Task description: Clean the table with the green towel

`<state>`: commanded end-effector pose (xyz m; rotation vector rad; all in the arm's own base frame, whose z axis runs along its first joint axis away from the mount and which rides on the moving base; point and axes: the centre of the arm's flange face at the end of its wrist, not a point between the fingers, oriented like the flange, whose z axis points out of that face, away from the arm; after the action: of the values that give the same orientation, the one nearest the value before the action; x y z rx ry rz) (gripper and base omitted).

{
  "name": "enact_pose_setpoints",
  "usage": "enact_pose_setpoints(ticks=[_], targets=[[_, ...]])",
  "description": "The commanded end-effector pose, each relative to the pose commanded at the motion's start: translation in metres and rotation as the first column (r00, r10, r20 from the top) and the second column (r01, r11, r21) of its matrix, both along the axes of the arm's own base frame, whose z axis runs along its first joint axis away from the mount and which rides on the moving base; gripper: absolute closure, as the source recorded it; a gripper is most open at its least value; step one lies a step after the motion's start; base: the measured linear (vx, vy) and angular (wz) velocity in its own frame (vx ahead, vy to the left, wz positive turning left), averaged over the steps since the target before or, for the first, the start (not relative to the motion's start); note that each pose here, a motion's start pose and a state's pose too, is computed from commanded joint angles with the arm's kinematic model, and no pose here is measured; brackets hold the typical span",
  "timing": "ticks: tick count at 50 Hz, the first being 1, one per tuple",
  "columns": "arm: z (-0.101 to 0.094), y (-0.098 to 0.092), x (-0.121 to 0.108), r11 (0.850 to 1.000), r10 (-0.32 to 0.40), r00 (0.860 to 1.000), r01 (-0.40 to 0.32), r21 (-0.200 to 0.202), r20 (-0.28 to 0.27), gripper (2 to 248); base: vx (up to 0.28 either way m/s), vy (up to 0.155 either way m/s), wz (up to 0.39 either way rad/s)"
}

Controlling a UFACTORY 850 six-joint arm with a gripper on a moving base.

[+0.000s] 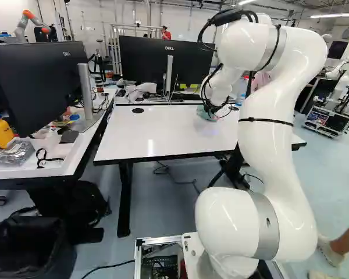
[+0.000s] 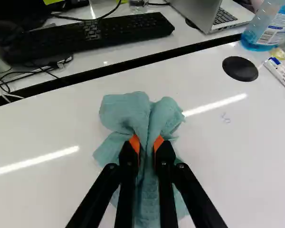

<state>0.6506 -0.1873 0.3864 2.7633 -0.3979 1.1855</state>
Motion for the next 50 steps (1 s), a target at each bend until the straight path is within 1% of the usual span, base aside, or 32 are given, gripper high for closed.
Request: enact_pose_setpoints(ticks=[13, 28, 37, 50], targets=[[-0.002, -0.020, 0.012, 1.000, -0.023, 1.000, 0.023, -0.004, 0.015, 199, 0.000, 0.000, 0.000], [-0.004, -0.046, 0.014, 0.998, -0.057, 0.998, 0.057, -0.007, 0.024, 199, 0.000, 0.000, 0.000], [-0.004, -0.061, 0.007, 0.997, -0.080, 0.997, 0.081, -0.007, 0.023, 199, 0.000, 0.000, 0.000], [-0.002, -0.073, -0.011, 0.994, -0.106, 0.994, 0.106, -0.003, 0.011, 199, 0.000, 0.000, 0.000]])
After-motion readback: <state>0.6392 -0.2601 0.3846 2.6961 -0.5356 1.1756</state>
